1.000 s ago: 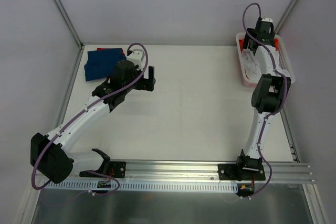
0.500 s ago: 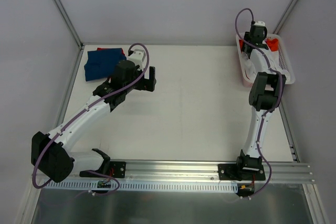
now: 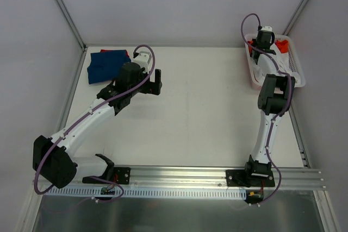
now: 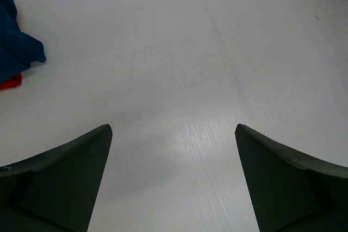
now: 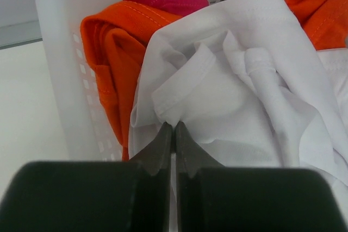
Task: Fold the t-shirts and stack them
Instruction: Grab the tshirt from the pile, then move the tshirt to the center of the board
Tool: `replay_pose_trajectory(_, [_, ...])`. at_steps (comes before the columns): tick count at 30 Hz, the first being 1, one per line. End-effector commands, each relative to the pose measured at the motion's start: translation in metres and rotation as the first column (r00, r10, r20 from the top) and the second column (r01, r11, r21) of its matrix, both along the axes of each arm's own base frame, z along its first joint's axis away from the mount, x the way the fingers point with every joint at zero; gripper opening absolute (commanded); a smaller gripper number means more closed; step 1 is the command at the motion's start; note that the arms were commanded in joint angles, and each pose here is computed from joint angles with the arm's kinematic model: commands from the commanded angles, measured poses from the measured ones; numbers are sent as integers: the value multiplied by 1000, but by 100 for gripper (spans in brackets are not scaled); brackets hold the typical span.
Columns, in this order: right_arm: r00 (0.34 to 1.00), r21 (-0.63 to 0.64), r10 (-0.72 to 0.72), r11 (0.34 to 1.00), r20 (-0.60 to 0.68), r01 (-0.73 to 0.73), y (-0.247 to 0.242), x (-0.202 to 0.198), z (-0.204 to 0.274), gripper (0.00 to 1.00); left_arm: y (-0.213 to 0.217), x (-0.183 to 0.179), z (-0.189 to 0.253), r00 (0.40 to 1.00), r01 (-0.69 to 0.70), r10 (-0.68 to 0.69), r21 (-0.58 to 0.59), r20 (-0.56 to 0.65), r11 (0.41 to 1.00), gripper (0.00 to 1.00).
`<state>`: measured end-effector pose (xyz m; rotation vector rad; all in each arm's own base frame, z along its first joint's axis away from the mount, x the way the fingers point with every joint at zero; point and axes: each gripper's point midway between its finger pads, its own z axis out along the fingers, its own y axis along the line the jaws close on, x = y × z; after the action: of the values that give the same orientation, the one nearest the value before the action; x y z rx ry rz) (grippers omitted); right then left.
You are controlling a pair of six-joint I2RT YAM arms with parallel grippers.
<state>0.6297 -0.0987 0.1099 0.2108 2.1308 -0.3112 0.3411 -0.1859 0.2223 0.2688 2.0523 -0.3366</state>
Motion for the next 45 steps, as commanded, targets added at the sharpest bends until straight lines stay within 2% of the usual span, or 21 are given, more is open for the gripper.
replay_pose_trajectory(1, [994, 7, 8, 1000, 107, -9, 3, 4, 46, 0, -6, 7, 17, 999, 25, -24, -23, 45, 999, 99])
replay_pose_trajectory(5, [992, 16, 16, 1000, 124, -18, 10, -3, 58, 0, -6, 6, 18, 999, 27, -26, -30, 43, 999, 99])
replay_pose_trajectory(8, [986, 0, 37, 999, 161, -38, 21, -11, 85, 0, -7, 5, 19, 998, 34, -32, -36, 45, 999, 99])
replay_pose_trajectory(15, [944, -71, 136, 990, 301, -120, 71, -47, 190, 0, -9, 3, 19, 999, 39, -37, -48, 40, 998, 99])
replay_pose_trajectory(16, [927, -79, 144, 989, 345, -124, 75, -60, 220, 0, -9, 3, 18, 999, 42, -40, -48, 37, 998, 99])
replay_pose_trajectory(18, [910, -93, 180, 983, 375, -156, 94, -76, 242, 0, -11, 3, 18, 998, 47, -46, -52, 33, 998, 99])
replay_pose_trajectory(19, [888, -105, 186, 982, 421, -156, 98, -92, 271, 0, -12, 3, 17, 998, 50, -49, -52, 31, 997, 99])
replay_pose_trajectory(25, [790, -208, 321, 946, 523, -246, 153, -164, 352, 0, -16, 2, 15, 998, 66, -65, -62, 19, 996, 99])
replay_pose_trajectory(26, [744, -219, 349, 937, 569, -272, 166, -189, 379, 0, -16, 2, 16, 998, 67, -65, -63, 21, 996, 99])
replay_pose_trajectory(28, [694, -230, 384, 923, 609, -309, 178, -217, 403, 0, -17, 2, 15, 998, 68, -67, -63, 19, 996, 99])
replay_pose_trajectory(29, [634, -230, 396, 915, 664, -331, 184, -247, 430, 0, -17, 1, 15, 998, 68, -67, -65, 18, 996, 99])
replay_pose_trajectory(31, [556, -235, 429, 892, 712, -387, 198, -278, 449, 0, -16, 2, 14, 998, 66, -65, -64, 15, 996, 99])
replay_pose_trajectory(32, [488, -235, 417, 890, 767, -391, 191, -311, 473, 0, -17, 2, 13, 998, 68, -67, -63, 14, 996, 99])
replay_pose_trajectory(34, [378, -230, 408, 871, 831, -434, 193, -344, 496, 0, -18, 1, 13, 997, 72, -72, -67, 10, 995, 99])
replay_pose_trajectory(35, [357, -226, 408, 862, 841, -453, 194, -352, 493, 0, -18, 1, 12, 997, 73, -72, -68, 8, 995, 99])
replay_pose_trajectory(36, [263, -230, 381, 856, 886, -463, 185, -385, 514, 0, -19, 1, 12, 997, 75, -74, -67, 7, 995, 99])
replay_pose_trajectory(38, [221, -207, 349, 848, 911, -487, 181, -402, 515, 0, -20, 1, 11, 997, 78, -78, -69, 4, 995, 99])
replay_pose_trajectory(39, [166, -209, 325, 848, 931, -487, 173, -423, 526, 0, -21, 1, 11, 997, 82, -82, -70, 2, 994, 99])
replay_pose_trajectory(45, [55, -210, 282, 817, 958, -536, 164, -467, 544, 0, -23, 2, 7, 996, 86, -87, -69, -8, 994, 99])
